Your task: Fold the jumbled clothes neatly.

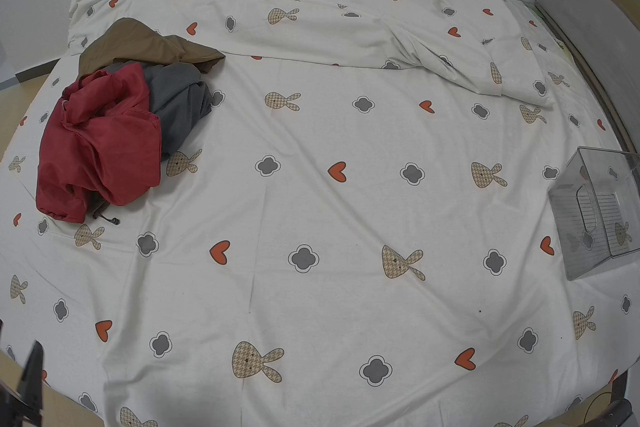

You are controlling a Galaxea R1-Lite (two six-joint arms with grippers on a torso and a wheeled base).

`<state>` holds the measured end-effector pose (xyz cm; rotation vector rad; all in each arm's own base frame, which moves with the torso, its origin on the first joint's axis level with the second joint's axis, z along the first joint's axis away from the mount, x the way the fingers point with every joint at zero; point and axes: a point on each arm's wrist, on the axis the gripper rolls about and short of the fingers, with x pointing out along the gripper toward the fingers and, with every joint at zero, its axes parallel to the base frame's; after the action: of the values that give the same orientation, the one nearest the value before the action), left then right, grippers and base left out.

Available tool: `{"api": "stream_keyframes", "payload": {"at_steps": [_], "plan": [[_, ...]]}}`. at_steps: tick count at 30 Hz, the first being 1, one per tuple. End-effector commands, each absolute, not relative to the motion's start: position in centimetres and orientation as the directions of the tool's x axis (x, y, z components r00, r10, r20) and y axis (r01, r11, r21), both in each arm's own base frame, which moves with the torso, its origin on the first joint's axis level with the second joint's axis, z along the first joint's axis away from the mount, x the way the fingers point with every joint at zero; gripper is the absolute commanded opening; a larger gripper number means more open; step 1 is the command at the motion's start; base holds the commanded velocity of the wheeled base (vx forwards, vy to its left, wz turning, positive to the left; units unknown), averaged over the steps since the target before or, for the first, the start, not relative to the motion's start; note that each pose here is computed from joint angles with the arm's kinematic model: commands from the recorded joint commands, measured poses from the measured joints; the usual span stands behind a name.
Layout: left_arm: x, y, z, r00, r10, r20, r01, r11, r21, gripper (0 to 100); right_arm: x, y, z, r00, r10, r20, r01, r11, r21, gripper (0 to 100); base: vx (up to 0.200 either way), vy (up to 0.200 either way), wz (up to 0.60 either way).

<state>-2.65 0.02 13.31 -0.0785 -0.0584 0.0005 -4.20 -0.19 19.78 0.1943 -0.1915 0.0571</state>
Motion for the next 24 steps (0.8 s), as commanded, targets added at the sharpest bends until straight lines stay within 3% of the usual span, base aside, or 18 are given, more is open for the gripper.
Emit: {"api": "stream_keyframes", "payload": {"at_steps": [1,3,9,17,24], "plan": [[3.7,0.1,31.5,0.996,0.041,0.084,-0.025,0.982,-0.188,100,5.3,0.7,30.2,0.984,0.168,-0.054,-0.145,0.945,0.294,100,0.0,0.0,0.0],[4.5,0.1,31.7,0.998,0.041,0.055,-0.031,0.985,-0.171,100,6.2,0.9,29.9,0.979,0.186,-0.089,-0.152,0.943,0.296,100,0.0,0.0,0.0],[12.8,0.7,33.6,0.97,0.084,-0.226,-0.117,0.984,-0.134,100,12.1,1.5,28.1,0.938,0.2,-0.285,-0.106,0.944,0.312,100,0.0,0.0,0.0],[23.6,4.6,31.4,0.763,0.18,-0.621,-0.348,0.924,-0.159,100,14.2,1.9,26.7,0.922,0.211,-0.325,-0.069,0.915,0.397,100,0.0,0.0,0.0],[26.9,6.6,29.6,0.685,0.201,-0.7,-0.414,0.898,-0.147,100,14.7,2.0,26.1,0.923,0.211,-0.322,-0.072,0.916,0.394,100,0.0,0.0,0.0]]}}
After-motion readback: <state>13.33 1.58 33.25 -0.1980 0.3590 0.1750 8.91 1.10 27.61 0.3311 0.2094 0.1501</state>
